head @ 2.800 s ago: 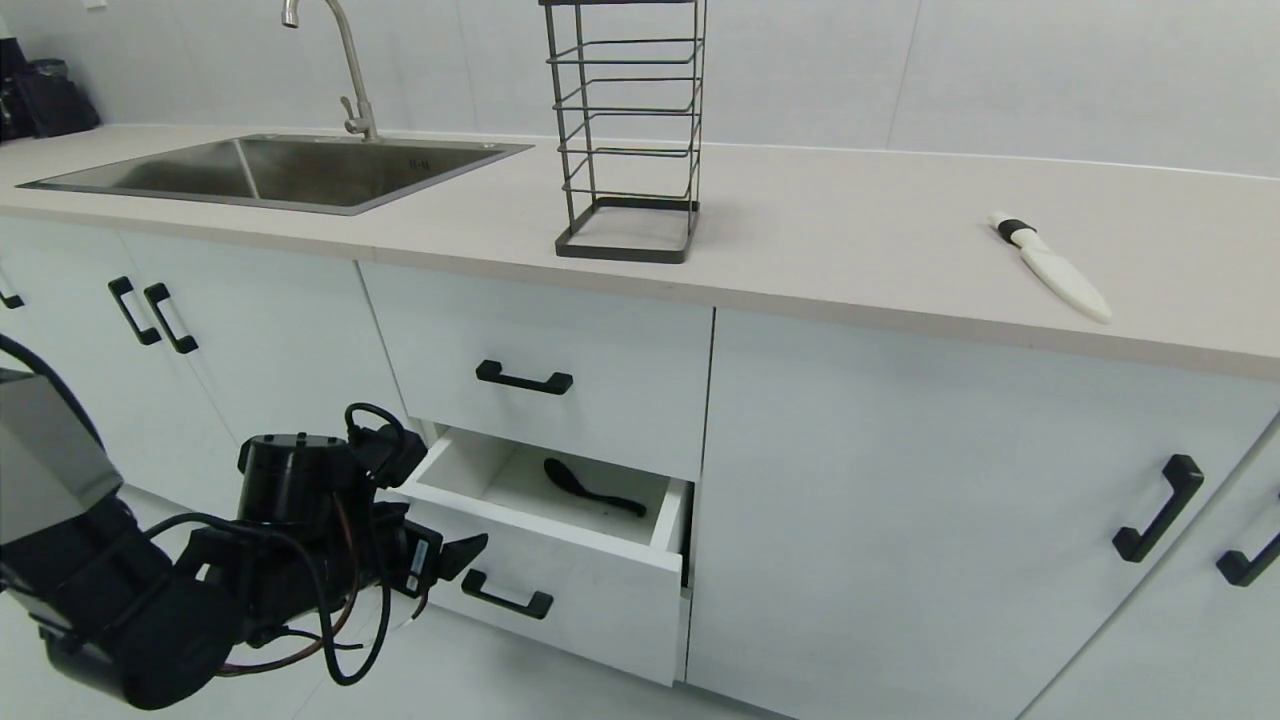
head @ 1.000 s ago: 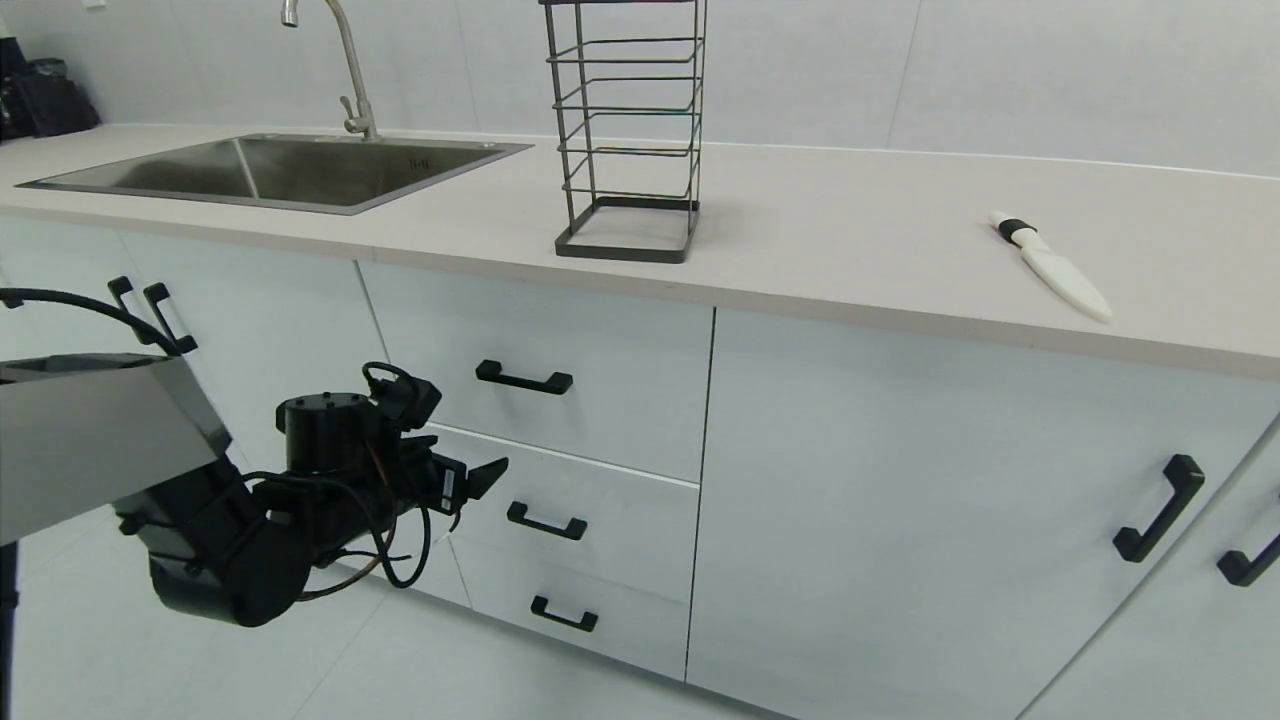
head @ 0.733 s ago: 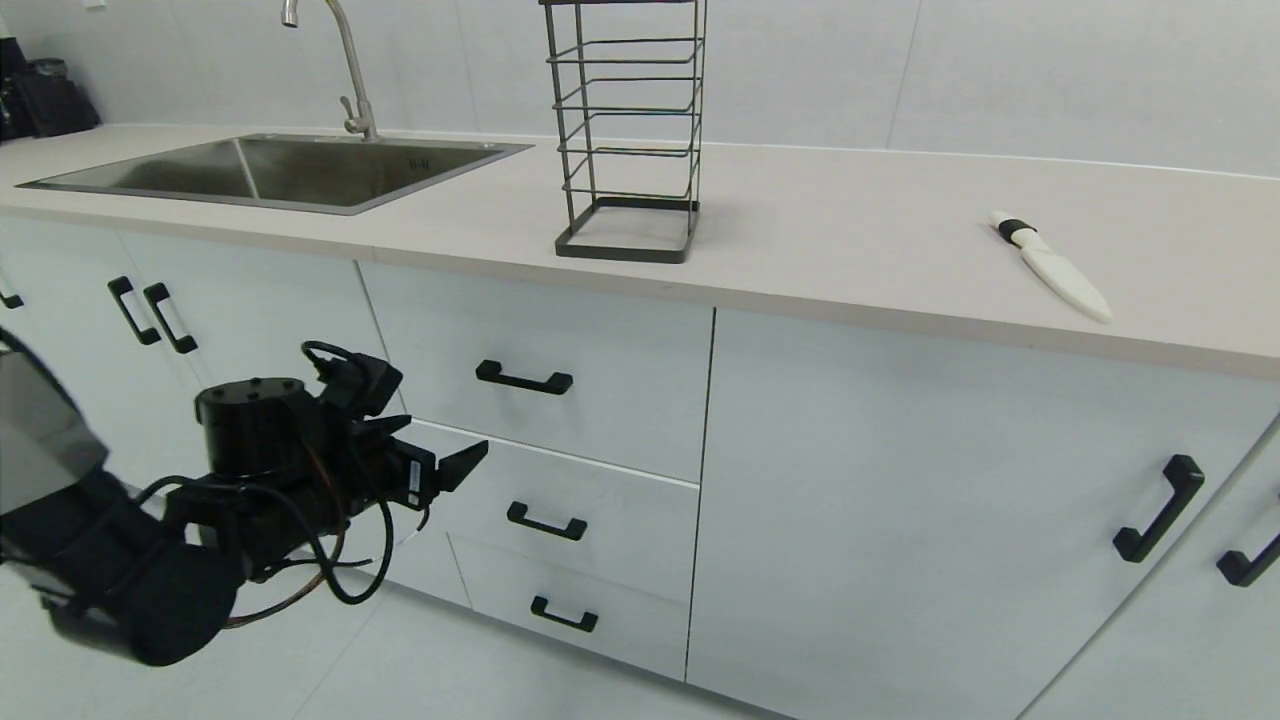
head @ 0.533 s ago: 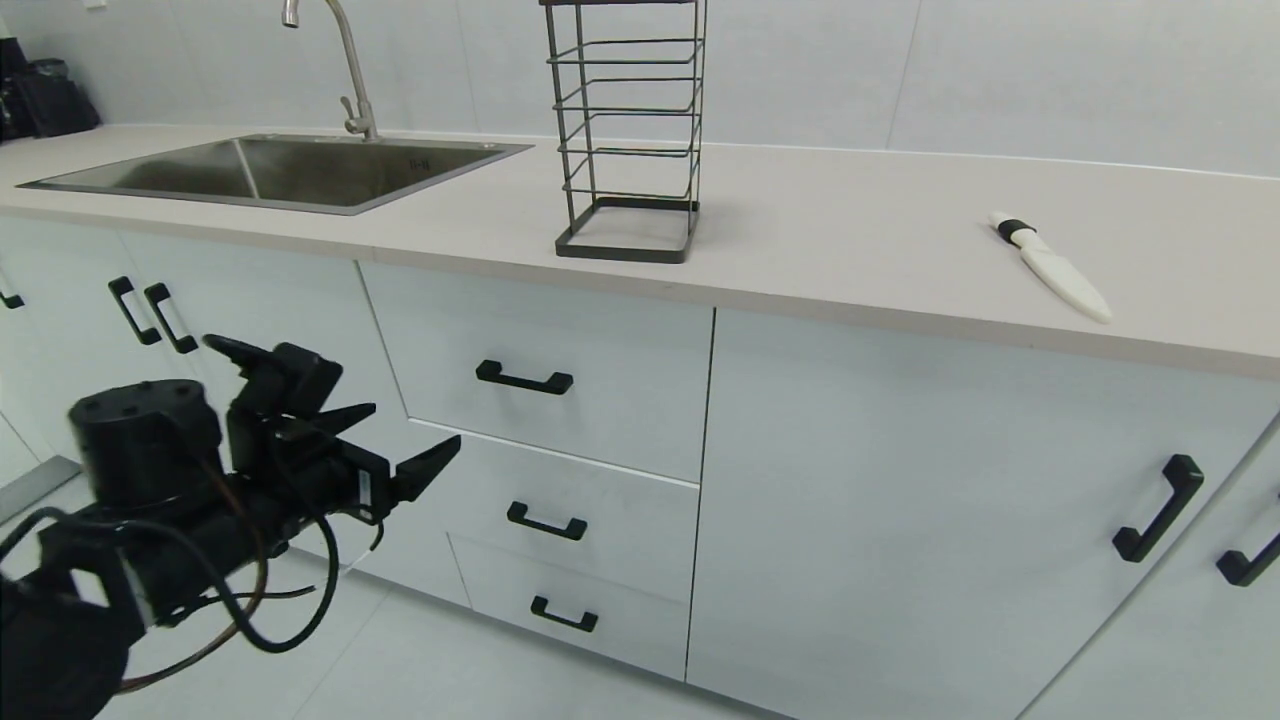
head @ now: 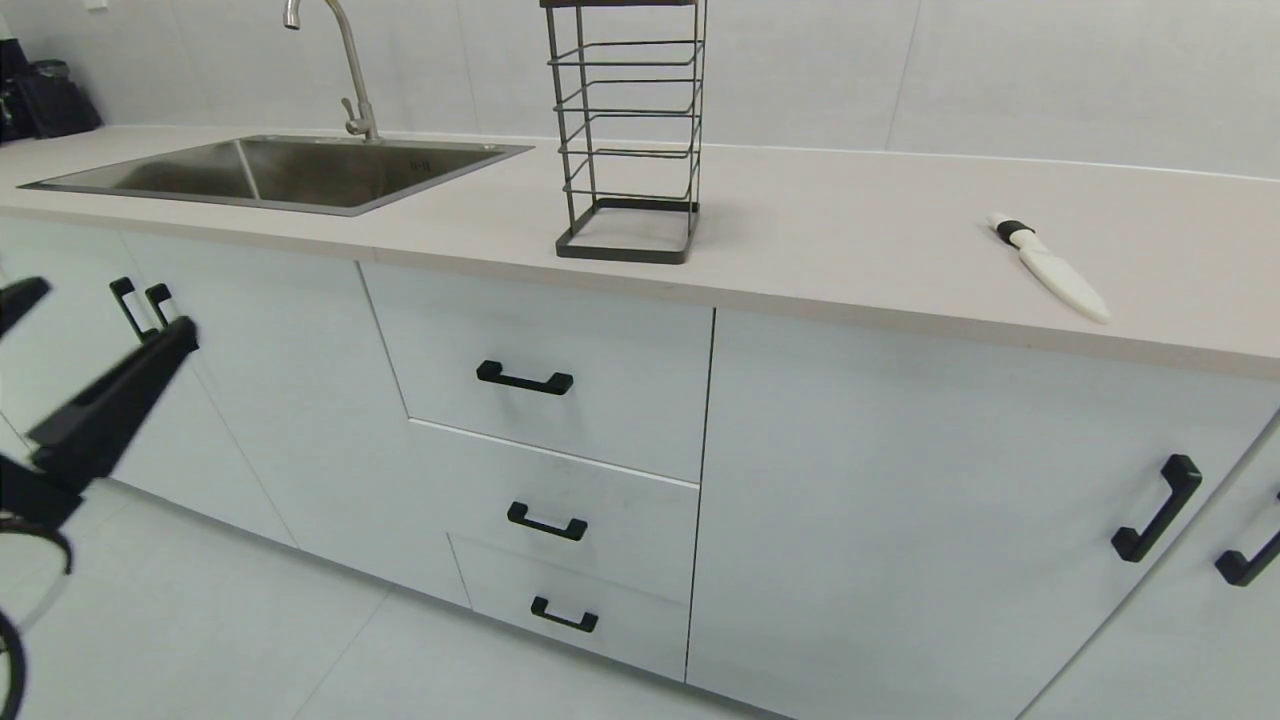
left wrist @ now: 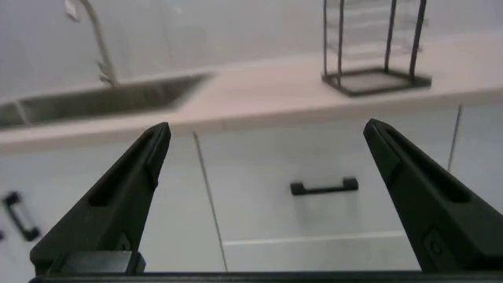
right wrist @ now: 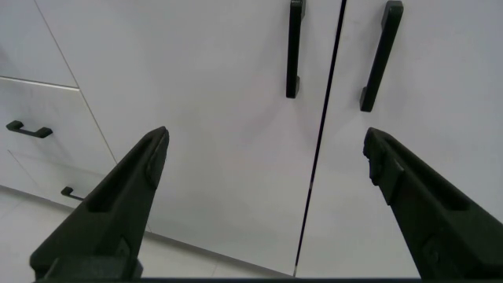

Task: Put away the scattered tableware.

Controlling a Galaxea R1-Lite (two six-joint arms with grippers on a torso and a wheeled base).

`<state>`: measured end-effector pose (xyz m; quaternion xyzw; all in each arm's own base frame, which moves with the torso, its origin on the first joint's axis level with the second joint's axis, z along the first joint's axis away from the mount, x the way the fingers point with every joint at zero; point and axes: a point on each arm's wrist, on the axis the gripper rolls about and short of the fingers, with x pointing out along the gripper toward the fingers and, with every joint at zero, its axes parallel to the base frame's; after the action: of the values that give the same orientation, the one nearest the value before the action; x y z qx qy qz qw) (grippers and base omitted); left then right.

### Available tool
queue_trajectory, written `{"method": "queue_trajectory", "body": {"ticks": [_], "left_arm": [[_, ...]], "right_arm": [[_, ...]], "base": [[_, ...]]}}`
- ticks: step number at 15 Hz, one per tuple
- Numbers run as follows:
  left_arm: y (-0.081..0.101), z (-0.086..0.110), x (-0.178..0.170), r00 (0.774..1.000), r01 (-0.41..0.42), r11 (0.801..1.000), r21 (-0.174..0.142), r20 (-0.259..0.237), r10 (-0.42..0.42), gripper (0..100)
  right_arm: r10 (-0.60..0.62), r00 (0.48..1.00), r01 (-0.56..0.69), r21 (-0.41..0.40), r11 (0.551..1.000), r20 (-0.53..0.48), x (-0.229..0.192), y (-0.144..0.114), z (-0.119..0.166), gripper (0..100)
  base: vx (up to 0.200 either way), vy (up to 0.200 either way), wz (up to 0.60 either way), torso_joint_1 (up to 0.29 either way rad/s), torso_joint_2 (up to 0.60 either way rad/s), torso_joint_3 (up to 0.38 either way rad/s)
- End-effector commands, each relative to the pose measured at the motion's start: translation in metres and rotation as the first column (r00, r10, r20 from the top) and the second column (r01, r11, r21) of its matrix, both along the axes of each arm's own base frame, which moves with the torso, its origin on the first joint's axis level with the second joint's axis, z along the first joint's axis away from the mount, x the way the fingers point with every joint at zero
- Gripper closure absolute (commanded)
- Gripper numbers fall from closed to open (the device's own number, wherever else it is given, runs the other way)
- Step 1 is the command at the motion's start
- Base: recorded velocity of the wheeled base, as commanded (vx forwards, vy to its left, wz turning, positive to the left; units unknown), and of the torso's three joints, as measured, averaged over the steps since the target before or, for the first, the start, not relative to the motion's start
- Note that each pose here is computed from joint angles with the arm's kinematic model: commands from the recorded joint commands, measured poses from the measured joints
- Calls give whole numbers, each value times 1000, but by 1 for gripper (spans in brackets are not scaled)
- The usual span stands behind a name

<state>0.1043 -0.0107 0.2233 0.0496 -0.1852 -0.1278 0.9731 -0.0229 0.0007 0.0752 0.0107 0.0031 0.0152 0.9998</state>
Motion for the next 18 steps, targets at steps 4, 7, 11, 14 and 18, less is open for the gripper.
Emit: {"method": "queue_trajectory", "body": {"ticks": [4,7,11,14,18], "left_arm": [[6,-40,-78,992,-70,997,-26,103,72,0],[6,-64,-96,996,-77,997,-29,40,78,0],[5,-117,-133,998,-9,1000,7,-57,10,0],[9,-148,-127,916,-179,984,12,-362,171,0],[10,-147,-127,907,-237,970,-44,-369,205,0]], "right_arm": [[0,1000,0,0,1000,0,0,0,0,0],[0,1000,0,0,1000,-2,0,0,0,0],[0,1000,0,0,1000,0,0,0,0,0],[0,1000,0,0,1000,0,0,0,0,0],[0,1000,0,0,1000,-2,0,0,0,0]], "base": [[0,0,0,0,0,0],[0,0,0,0,0,0],[0,0,0,0,0,0],[0,0,0,0,0,0],[0,0,0,0,0,0]]}}
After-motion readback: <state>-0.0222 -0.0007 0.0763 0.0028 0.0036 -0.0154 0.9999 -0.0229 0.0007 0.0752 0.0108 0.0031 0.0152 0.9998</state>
